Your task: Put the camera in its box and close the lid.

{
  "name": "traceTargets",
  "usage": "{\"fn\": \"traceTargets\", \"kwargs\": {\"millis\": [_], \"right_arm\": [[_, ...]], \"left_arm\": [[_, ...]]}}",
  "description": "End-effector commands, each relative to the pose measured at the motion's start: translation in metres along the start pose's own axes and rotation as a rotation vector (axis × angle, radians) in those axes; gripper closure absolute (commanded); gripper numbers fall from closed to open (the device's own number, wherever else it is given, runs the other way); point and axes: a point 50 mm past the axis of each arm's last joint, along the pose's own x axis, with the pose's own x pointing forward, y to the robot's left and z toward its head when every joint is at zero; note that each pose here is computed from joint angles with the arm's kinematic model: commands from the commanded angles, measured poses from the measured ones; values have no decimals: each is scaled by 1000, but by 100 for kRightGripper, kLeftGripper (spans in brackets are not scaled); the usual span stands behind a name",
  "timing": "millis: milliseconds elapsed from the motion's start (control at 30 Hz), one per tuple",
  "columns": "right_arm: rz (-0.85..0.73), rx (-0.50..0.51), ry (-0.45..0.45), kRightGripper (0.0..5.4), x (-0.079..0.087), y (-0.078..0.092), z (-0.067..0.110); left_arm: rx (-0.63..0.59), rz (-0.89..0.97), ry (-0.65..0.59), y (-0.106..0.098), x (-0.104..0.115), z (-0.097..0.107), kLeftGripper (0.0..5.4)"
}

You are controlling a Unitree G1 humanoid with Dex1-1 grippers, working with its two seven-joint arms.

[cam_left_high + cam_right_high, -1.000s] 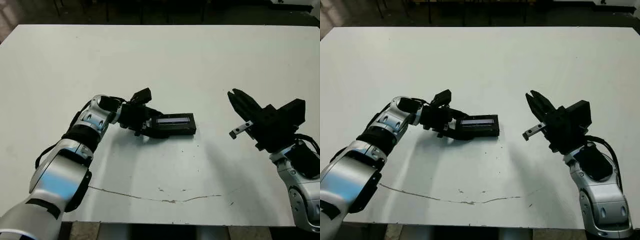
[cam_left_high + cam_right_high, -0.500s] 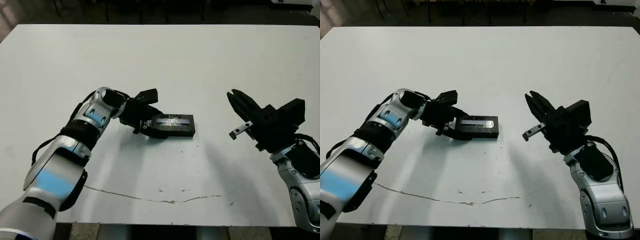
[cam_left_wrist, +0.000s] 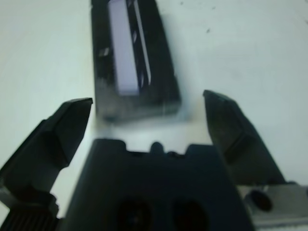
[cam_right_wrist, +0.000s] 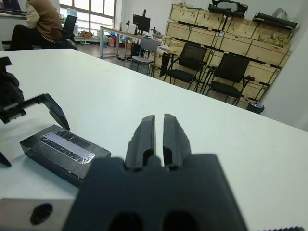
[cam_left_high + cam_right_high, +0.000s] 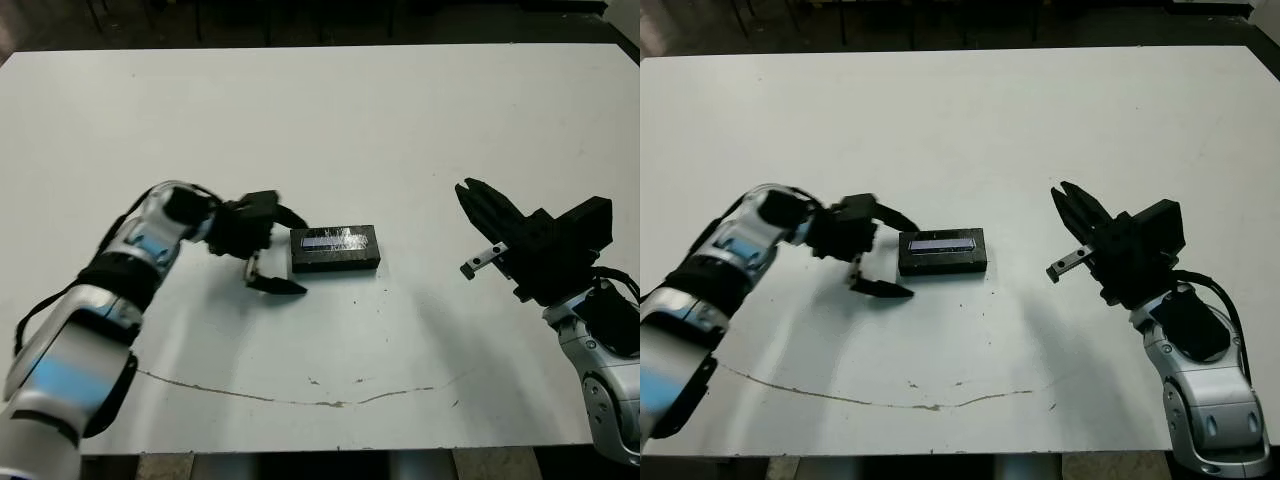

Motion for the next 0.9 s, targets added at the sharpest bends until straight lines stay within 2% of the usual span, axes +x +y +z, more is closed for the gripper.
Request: {"fn": "traceTargets", "kwargs": {"millis": [33,233,367,467,533,633,767,833,900], "right_arm": [[2,-12,27,540,-4,0,-3],[5,-13,31,540,-5,1,-2],[5,-4,31,540,-5,3,-2],[5,-1,24,540,-5,4,-3],[3,6,28,540,-5,5,-3],[1,20,31,540,-4,5,-4],[-10,29,26,540,-3,5,-7],[-19,30,34,540,-3,5,-7],[-36,34,45,540,-3,5,-9]], "left_arm": [[-213,-93,258,-57,-9,-76,1],[-260,59,295,-62,-45,-93,1],[-331,262,266,-59,-70,-96,1],[-365,462,136,-52,-82,-83,1],[-337,613,11,-46,-83,-61,1],[-280,870,-220,-44,-71,-13,29],[-248,1026,-494,-48,-48,51,101],[-284,1047,-579,-50,-37,73,138],[-324,1083,-594,-50,-26,88,173]]}}
